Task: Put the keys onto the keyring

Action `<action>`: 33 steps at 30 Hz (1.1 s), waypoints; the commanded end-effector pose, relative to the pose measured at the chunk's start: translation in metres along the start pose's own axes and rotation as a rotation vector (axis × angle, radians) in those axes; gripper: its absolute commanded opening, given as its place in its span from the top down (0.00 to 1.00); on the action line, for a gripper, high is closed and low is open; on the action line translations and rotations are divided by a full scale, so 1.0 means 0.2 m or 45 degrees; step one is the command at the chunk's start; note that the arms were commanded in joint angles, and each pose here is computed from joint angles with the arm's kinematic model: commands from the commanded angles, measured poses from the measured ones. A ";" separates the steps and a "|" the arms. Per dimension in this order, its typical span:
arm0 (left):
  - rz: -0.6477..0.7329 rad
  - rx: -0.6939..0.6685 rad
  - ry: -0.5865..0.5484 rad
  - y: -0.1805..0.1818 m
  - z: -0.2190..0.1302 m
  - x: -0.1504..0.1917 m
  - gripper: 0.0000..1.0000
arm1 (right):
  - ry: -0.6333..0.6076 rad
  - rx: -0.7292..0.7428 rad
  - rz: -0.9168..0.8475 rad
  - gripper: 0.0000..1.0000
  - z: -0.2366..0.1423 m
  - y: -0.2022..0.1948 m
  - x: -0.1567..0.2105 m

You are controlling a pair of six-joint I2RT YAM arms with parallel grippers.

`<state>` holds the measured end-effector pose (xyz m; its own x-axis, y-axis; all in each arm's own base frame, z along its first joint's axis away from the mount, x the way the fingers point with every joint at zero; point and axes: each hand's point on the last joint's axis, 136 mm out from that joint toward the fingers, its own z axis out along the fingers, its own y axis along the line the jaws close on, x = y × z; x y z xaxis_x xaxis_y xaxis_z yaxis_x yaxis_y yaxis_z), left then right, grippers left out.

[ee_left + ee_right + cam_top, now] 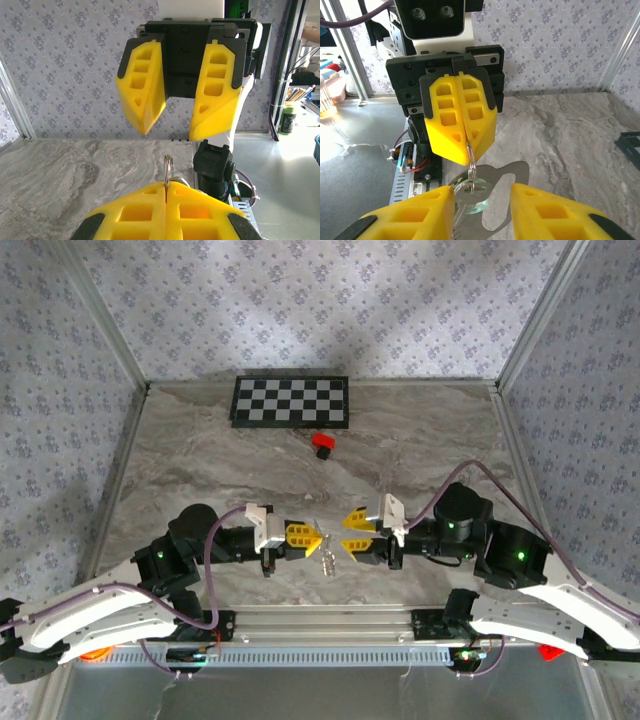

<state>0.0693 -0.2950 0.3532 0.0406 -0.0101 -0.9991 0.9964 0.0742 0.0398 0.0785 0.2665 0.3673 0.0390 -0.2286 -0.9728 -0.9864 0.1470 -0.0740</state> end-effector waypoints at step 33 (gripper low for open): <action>0.058 0.044 -0.141 -0.05 -0.04 -0.16 1.00 | 0.144 -0.068 0.057 0.98 0.06 0.02 0.13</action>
<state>0.0660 -0.2937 0.3547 0.0443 -0.0161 -0.9989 0.9973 0.0593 0.0433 0.0757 0.2788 0.3452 -0.0009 -0.3007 -0.9537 -0.9953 0.0925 -0.0282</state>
